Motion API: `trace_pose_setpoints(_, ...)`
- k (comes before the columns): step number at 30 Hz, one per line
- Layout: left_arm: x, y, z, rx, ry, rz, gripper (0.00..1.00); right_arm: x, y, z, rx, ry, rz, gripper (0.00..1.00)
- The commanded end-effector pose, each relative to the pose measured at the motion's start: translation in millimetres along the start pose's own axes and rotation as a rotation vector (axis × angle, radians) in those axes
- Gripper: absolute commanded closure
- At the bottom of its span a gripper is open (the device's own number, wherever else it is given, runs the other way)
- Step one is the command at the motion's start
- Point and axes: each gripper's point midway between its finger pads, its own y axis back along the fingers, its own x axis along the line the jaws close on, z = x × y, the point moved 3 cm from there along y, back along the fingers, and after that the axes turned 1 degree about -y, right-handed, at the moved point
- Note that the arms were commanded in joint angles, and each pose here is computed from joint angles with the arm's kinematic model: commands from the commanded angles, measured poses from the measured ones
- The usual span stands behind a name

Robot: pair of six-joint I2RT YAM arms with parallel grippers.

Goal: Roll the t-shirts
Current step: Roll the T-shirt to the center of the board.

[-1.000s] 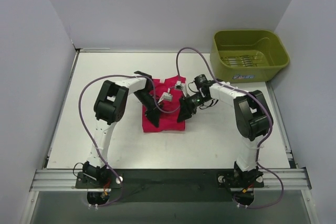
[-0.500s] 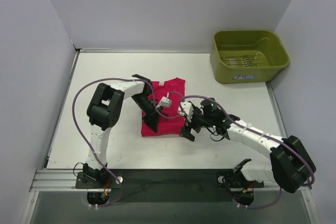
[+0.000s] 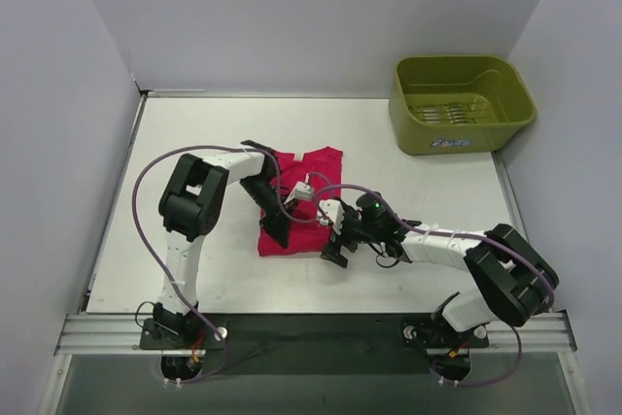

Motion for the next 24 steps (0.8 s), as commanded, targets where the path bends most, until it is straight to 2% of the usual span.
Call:
trace_pose_setpoints(1,-31,7,10,-0.031,0.015,-0.054,0.82,-4,-19,25,-0.09,0.053,0.04,0.0)
trace_pose_setpoints(3,-32,6,10,-0.036,0.019,-0.058,0.82,-4,-25,21,-0.081,0.031,0.05,0.03)
trace_pose_setpoints(5,-33,5,9,-0.033,0.028,-0.066,0.82,-7,-29,25,-0.098,0.03,0.058,0.11)
trace_pose_setpoints(8,-36,4,7,-0.028,0.037,-0.088,0.82,-3,-30,30,-0.075,-0.034,0.148,0.4)
trace_pose_setpoints(10,-37,3,5,-0.026,0.044,-0.11,0.82,7,-25,29,-0.049,-0.133,0.228,0.48)
trace_pose_setpoints(11,-40,5,7,-0.025,0.04,-0.126,0.82,3,-23,34,-0.052,-0.168,0.244,0.57)
trace_pose_setpoints(17,-26,5,5,0.007,0.033,-0.117,0.8,23,-13,23,0.019,-0.475,0.399,0.76)
trace_pose_setpoints(24,-17,7,-5,0.083,0.055,-0.104,0.81,38,-6,6,0.068,-0.776,0.568,0.81)
